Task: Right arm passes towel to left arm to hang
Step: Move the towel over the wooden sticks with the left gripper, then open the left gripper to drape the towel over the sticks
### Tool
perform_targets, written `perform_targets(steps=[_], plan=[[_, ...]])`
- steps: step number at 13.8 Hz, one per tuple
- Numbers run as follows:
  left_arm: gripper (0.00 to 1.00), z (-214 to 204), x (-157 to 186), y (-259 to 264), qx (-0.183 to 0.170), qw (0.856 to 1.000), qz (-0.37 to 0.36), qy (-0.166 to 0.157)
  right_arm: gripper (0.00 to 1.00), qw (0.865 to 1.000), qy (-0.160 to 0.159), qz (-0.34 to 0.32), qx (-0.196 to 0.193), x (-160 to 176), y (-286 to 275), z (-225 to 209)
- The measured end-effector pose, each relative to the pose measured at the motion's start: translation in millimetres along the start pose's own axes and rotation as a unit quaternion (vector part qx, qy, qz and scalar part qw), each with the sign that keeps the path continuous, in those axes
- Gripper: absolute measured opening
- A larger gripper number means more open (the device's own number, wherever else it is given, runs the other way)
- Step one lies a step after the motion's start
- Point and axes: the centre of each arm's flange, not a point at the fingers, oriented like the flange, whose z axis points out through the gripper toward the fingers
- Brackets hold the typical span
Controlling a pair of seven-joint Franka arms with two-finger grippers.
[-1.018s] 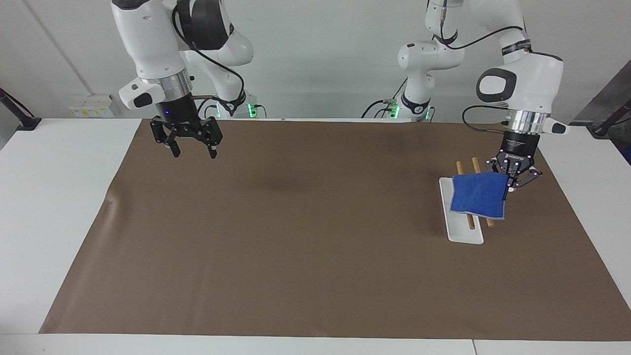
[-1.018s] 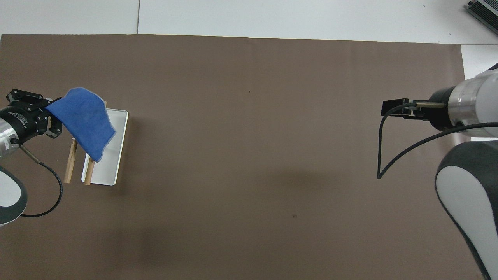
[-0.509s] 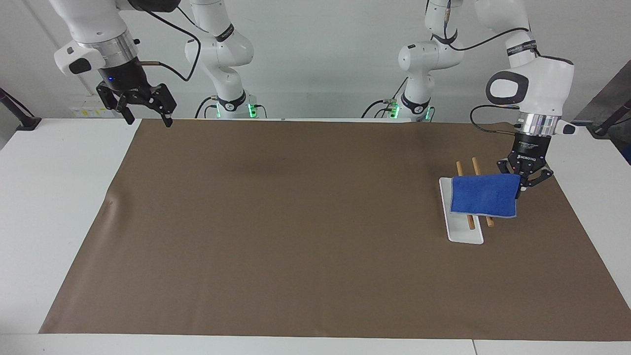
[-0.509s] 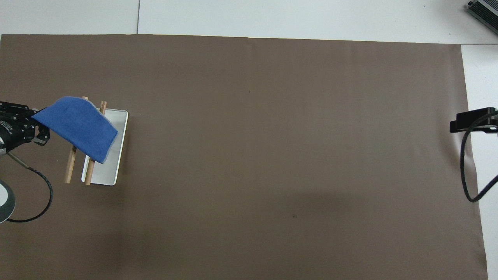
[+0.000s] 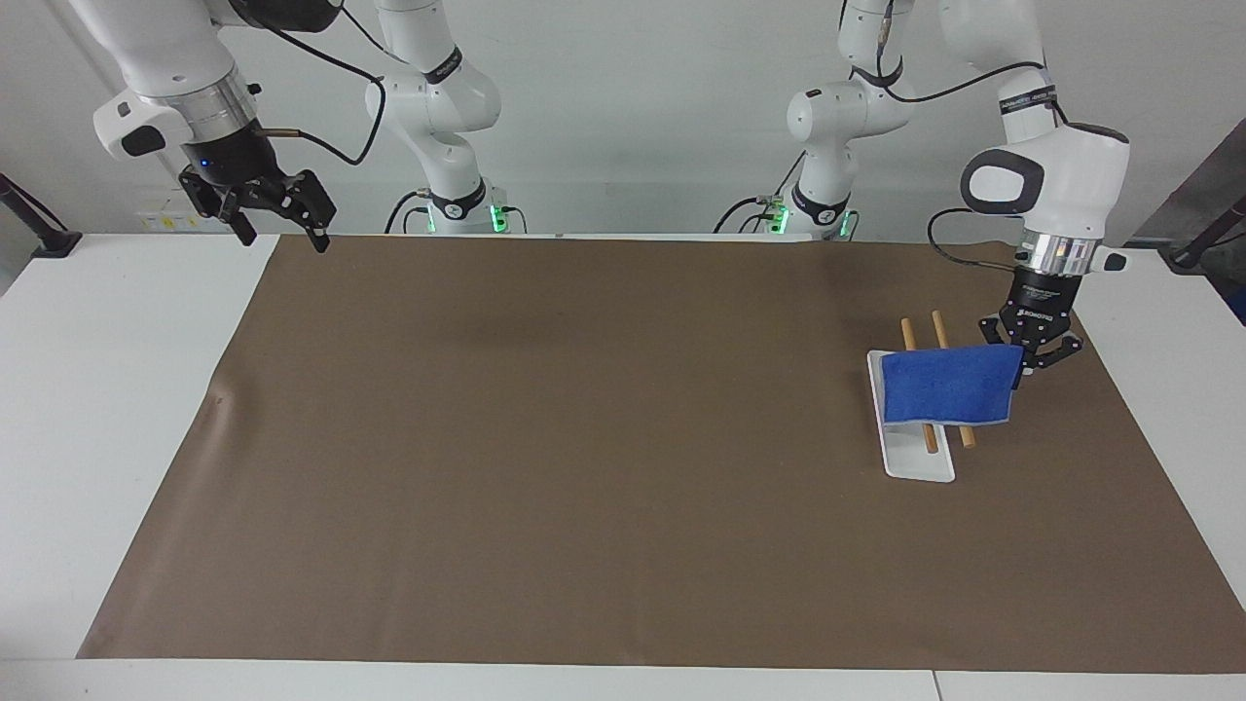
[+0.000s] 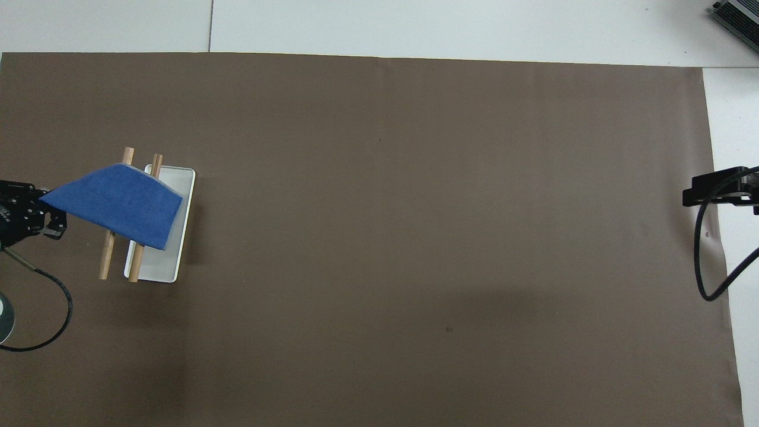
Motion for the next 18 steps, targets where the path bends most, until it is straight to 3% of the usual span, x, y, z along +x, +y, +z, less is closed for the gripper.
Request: perform_targets(steps=[4,5,13,18], plan=[[0.03,2.2,3.8,-1.8,0.004,1.0,-0.011,0.004,1.0,1.0,0.002,-0.003,0.0,-1.4,-3.2,-1.9],[0.07,3.1,3.8,-3.1,0.007,1.0,-0.012,0.005,1.0,1.0,0.002,-0.003,0.0,-1.5,-3.6,-2.0],[0.97,-4.3,3.3,4.2,0.041,0.999,-0.02,0.01,1.0,1.0,0.001,-0.003,0.0,-1.6,-2.6,-1.2],[1.0,-59.4,4.6,53.6,0.088,0.995,-0.043,0.01,1.0,1.0,-0.001,0.009,0.0,-1.7,-2.9,0.8]])
